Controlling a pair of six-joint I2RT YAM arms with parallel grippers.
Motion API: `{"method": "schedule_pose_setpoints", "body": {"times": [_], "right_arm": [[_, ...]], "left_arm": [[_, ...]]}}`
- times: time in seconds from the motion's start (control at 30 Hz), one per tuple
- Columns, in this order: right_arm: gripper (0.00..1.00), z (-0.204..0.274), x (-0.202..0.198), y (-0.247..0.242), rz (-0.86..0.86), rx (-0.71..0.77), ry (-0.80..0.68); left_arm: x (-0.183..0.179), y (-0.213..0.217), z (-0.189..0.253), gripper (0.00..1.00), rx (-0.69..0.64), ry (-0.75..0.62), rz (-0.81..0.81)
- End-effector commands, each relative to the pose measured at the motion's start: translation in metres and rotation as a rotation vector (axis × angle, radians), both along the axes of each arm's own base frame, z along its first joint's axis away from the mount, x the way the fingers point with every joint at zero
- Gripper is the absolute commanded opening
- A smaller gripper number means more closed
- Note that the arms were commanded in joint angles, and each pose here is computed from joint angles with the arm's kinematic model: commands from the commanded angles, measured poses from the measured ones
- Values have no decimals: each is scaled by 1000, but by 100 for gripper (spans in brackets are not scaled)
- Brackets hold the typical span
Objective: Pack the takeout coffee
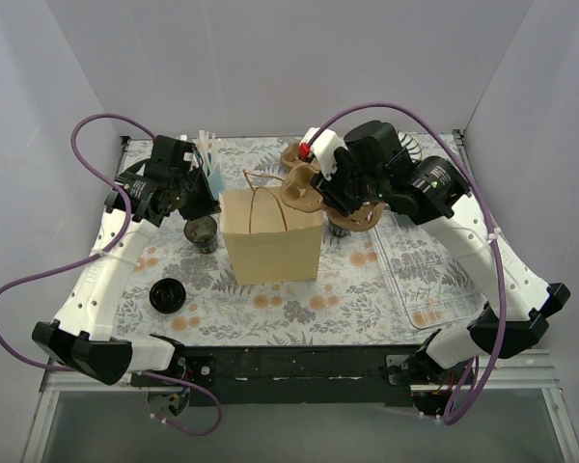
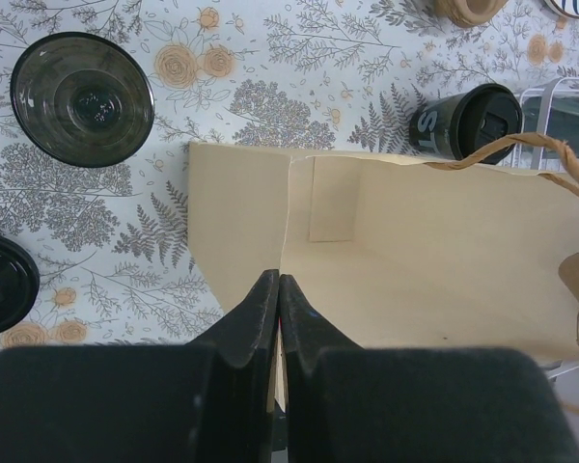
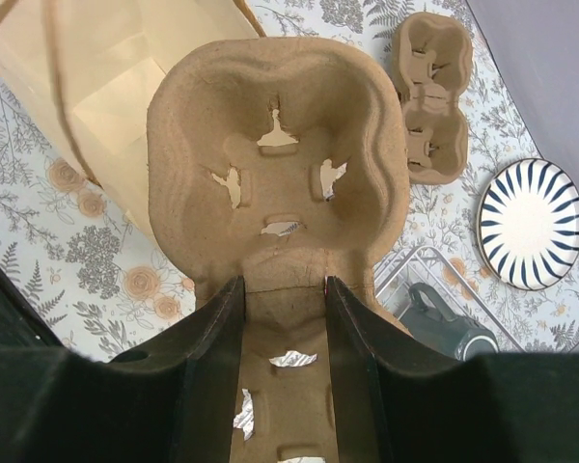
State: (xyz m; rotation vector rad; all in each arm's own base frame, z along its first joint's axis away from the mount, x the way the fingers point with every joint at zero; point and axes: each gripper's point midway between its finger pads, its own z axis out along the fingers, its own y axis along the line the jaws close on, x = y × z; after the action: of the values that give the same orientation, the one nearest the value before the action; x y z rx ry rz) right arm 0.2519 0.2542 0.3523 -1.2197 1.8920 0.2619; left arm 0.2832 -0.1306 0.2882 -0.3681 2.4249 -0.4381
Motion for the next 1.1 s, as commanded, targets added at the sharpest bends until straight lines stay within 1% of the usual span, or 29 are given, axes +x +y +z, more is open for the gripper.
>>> {"method": "schedule_pose_setpoints", "body": {"times": [0.0, 0.17, 0.27, 0.33, 0.43, 0.5, 0.7, 0.9, 1.07], "right_arm": [[39, 13, -3, -12, -22, 4, -43], [39, 10, -6, -2, 8, 4, -37], [39, 8, -17, 11, 70, 9, -23], [39, 7, -24, 20, 117, 17, -11], [39, 7, -28, 31, 167, 36, -11], [39, 8, -35, 41, 236, 59, -9], [40, 3, -25, 72, 349, 73, -49], [41, -5, -8, 86, 361, 42, -83], [40, -7, -2, 98, 388, 59, -109]], "left_arm": [[0, -2, -2, 0, 0, 0, -16], [4, -5, 4, 0, -14, -16, -21], [6, -7, 8, 0, -21, -34, -24], [3, -13, 10, 0, -51, -35, -59], [4, -21, 17, 0, -93, -86, -91], [2, -22, 13, 0, -104, -101, -106], [3, -25, 14, 0, -110, -134, -134], [4, -24, 16, 0, -105, -141, -128], [6, -25, 18, 0, -107, -142, -131]]}}
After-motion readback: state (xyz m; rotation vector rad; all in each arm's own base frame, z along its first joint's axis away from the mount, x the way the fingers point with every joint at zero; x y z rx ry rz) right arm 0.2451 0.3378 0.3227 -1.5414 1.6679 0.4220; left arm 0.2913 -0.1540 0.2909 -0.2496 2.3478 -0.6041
